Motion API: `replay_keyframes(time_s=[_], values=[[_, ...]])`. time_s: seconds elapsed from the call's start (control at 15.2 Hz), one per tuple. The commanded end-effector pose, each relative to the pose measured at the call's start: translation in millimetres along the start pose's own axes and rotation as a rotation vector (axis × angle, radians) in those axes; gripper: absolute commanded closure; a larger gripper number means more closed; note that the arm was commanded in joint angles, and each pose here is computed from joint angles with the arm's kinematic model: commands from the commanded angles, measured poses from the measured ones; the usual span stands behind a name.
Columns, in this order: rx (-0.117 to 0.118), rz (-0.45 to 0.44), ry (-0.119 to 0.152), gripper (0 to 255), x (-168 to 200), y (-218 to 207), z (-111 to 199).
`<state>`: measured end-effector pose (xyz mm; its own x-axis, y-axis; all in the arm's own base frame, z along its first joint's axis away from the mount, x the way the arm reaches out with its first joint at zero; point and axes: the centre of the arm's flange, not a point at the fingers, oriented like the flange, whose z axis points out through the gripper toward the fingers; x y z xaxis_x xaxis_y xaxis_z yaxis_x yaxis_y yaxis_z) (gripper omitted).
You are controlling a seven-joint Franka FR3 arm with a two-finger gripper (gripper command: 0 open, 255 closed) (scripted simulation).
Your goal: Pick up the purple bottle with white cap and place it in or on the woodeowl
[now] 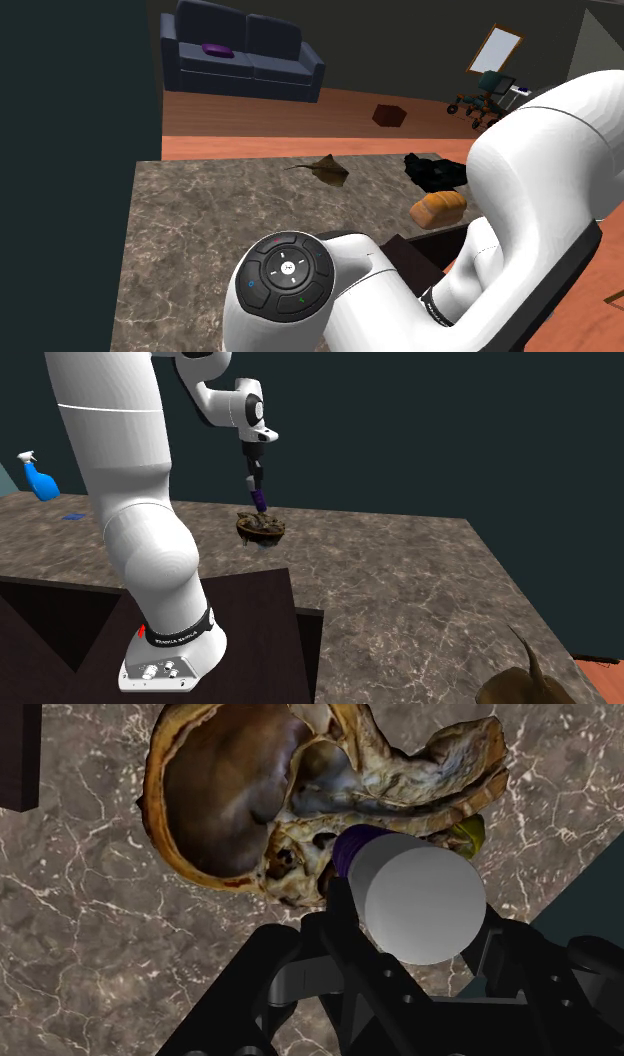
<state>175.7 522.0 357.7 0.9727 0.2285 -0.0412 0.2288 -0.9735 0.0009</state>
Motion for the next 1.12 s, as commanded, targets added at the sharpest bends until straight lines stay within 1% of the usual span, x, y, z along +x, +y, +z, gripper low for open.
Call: replay_keyframes(time_s=[0.0, 0.33, 0.59, 1.06], values=[[0.000, 0.000, 0.000, 0, 0.0, 0.0, -0.1], [0.000, 0.000, 0.000, 0, 0.0, -0.1, -0.1], [0.000, 0.000, 0.000, 0, 0.0, 0.0, -50.1], [0.000, 0.000, 0.000, 0, 0.0, 0.0, -50.1]])
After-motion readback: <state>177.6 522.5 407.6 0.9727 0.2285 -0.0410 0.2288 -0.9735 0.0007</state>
